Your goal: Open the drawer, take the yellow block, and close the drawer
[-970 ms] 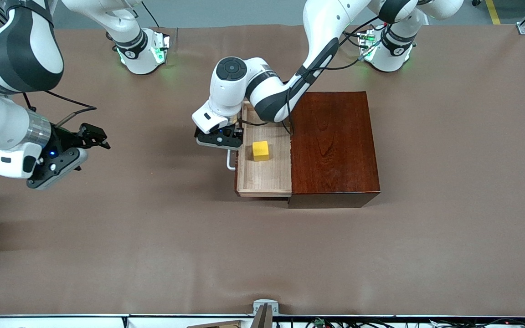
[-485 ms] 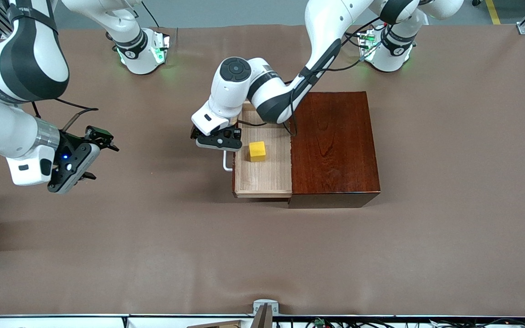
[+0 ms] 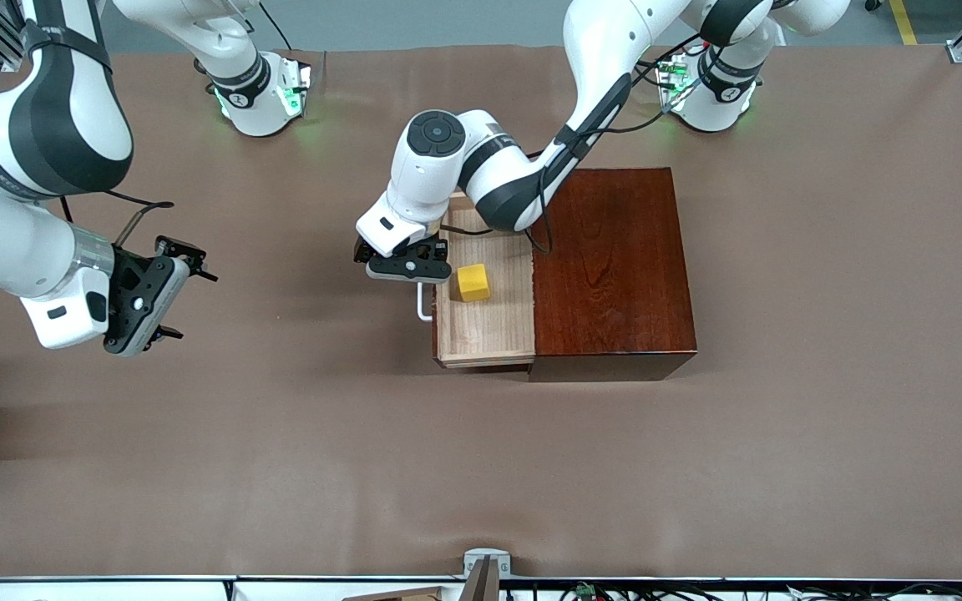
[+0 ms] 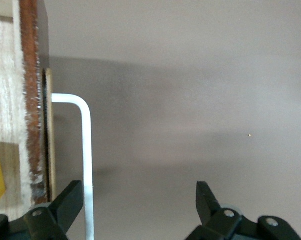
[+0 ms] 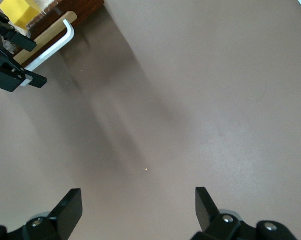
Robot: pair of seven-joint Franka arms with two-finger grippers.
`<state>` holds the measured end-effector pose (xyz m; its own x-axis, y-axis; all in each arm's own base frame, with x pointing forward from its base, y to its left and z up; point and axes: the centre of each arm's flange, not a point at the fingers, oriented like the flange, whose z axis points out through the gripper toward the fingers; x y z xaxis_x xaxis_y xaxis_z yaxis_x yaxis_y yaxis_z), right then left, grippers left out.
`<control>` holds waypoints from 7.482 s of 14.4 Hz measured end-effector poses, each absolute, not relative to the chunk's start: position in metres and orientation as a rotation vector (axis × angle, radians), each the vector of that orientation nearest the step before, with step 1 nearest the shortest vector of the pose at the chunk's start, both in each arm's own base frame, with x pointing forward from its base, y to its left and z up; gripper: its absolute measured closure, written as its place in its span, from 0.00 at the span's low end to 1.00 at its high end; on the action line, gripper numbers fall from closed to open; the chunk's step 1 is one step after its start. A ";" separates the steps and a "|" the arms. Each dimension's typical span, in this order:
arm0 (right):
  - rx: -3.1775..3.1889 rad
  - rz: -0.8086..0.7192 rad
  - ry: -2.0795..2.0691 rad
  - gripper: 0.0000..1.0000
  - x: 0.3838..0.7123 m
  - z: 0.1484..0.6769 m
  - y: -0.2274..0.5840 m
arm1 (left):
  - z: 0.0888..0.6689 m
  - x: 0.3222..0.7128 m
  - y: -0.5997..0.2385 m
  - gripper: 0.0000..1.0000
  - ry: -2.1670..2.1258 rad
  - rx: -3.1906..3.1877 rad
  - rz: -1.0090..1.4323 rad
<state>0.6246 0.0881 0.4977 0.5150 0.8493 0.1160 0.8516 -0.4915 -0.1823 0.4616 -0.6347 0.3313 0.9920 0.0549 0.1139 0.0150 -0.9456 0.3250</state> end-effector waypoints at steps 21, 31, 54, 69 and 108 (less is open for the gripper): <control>-2.260 -0.210 -1.943 0.00 0.608 0.479 0.263 | 0.604 0.549 -0.201 0.00 0.200 3.183 -0.065; -2.045 -0.292 -2.193 0.00 0.545 0.385 0.447 | 0.585 0.572 -0.051 0.00 -0.118 3.173 -0.049; -2.101 -0.085 -2.209 0.45 0.497 0.311 0.491 | 0.588 0.570 -0.053 0.00 -0.015 3.176 -0.037; -2.342 -0.194 -1.943 0.44 0.551 0.433 0.415 | 0.590 0.567 -0.083 0.00 -0.100 3.172 -0.029; -3.110 0.141 0.317 0.44 0.617 0.207 -0.052 | 0.315 0.461 -0.614 0.00 -1.959 2.287 0.375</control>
